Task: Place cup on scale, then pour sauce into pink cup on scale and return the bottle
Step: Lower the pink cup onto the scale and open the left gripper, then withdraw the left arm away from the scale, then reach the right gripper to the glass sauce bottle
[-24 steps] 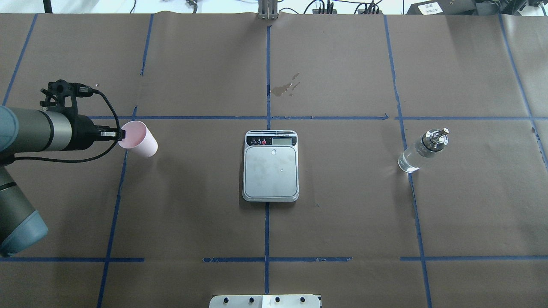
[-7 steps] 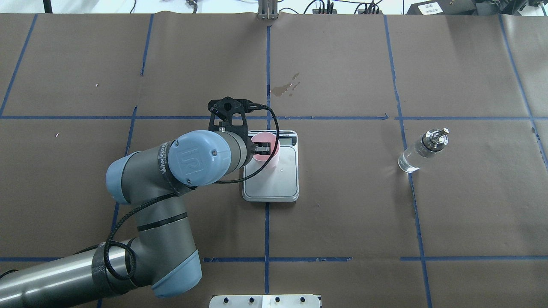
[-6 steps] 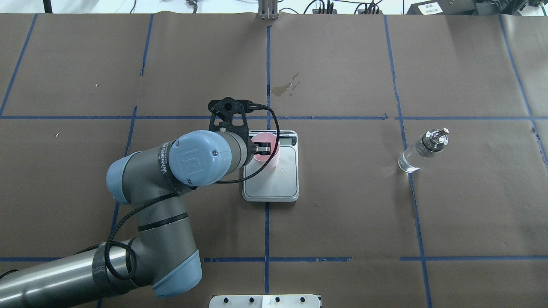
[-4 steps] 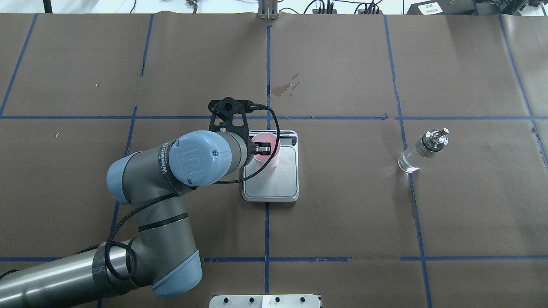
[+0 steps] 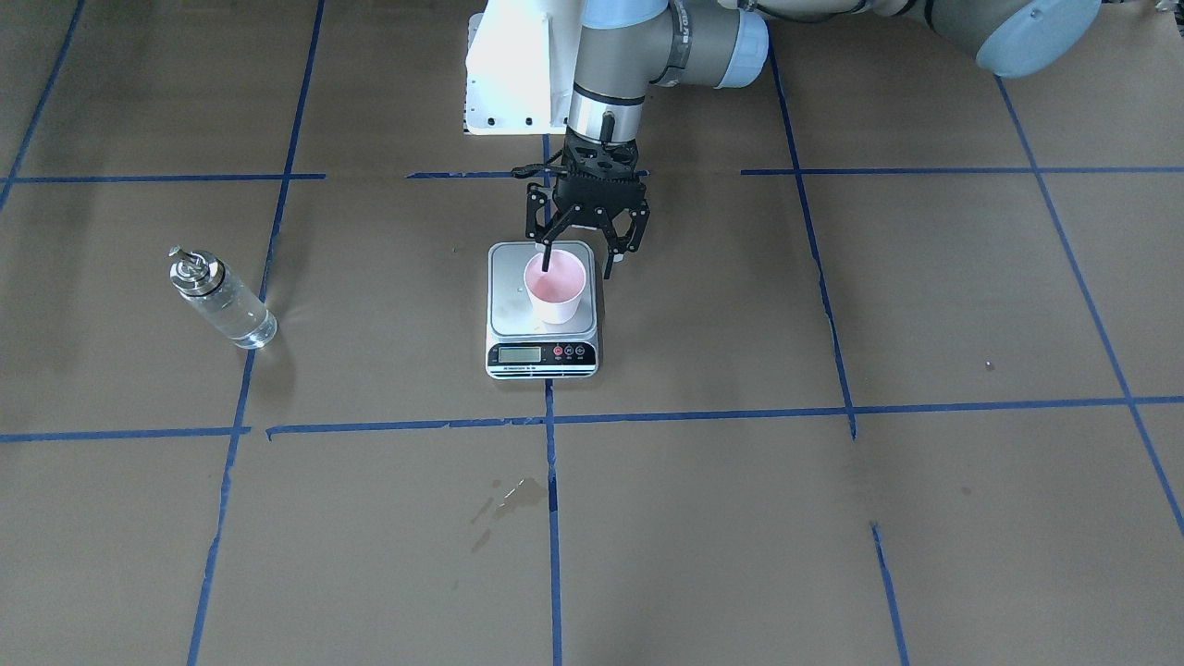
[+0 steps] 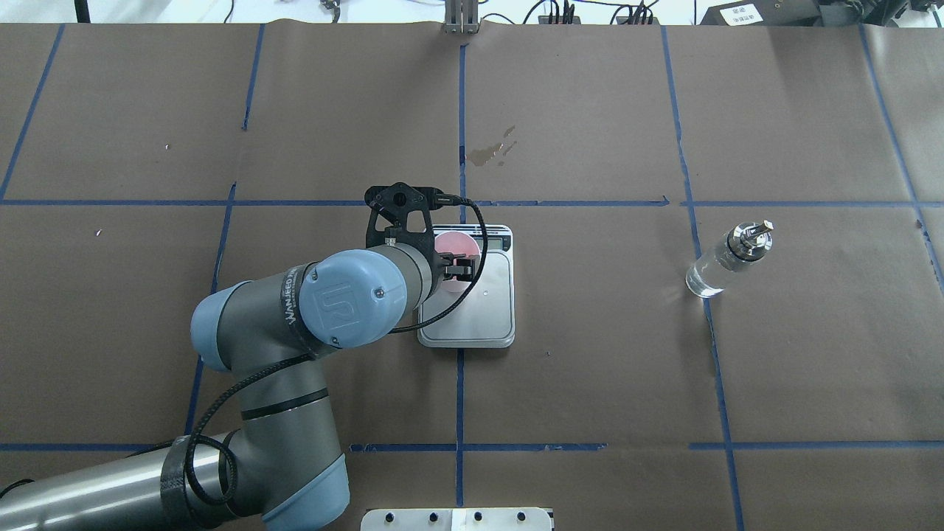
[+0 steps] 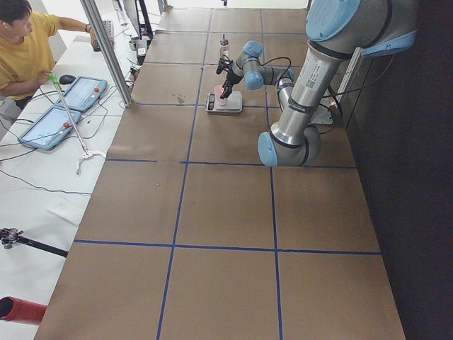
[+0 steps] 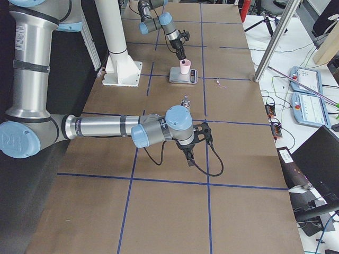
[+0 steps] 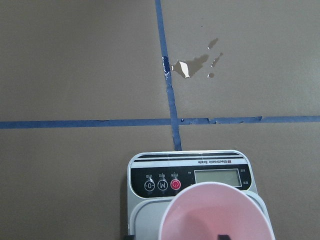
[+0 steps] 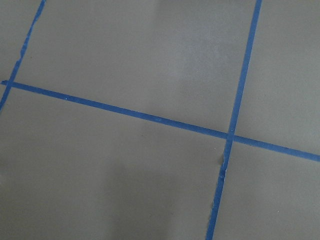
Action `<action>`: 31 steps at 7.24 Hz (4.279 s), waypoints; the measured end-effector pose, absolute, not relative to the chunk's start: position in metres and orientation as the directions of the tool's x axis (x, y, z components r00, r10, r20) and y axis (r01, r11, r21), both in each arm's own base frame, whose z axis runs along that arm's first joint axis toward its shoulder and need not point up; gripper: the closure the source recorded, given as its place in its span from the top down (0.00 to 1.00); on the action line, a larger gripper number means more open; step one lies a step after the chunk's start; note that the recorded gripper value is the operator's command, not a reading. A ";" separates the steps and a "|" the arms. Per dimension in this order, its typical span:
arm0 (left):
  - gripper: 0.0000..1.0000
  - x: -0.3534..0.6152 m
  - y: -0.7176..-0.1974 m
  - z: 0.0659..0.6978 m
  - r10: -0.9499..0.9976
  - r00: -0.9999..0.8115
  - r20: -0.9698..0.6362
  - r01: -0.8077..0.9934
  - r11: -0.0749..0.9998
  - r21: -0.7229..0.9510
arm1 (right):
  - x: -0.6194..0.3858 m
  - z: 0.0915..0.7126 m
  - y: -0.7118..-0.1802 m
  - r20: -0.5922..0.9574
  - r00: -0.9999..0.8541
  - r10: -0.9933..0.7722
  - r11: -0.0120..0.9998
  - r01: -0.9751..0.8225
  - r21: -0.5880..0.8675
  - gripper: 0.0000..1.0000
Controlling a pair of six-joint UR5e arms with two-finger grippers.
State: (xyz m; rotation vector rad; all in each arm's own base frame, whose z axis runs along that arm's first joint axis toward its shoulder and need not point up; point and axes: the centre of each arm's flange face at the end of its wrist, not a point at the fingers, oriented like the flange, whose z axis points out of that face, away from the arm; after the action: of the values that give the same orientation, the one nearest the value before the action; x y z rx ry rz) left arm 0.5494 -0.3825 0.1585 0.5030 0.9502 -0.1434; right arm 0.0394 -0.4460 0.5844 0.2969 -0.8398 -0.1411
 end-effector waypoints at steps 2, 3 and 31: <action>1.00 0.514 -0.388 0.152 0.118 0.555 -0.824 0.337 0.873 0.352 | 0.039 0.584 -0.446 0.711 0.661 -0.240 0.949 0.006 0.315 1.00; 1.00 0.486 -0.406 0.158 0.148 0.564 -0.812 0.314 0.871 0.377 | 0.039 0.584 -0.446 0.711 0.661 -0.240 0.949 0.006 0.315 1.00; 1.00 -0.055 -0.492 0.616 0.148 0.670 -0.727 -0.083 0.989 0.126 | -0.337 0.490 -0.316 0.724 0.689 -0.032 0.775 -0.440 0.453 1.00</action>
State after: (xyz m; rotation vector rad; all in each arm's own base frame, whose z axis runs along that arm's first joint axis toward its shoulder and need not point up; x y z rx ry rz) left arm -0.0551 -0.4915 0.6155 0.0844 0.8268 0.1304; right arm -0.3370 -0.3163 0.4900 0.6575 -0.7886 0.2481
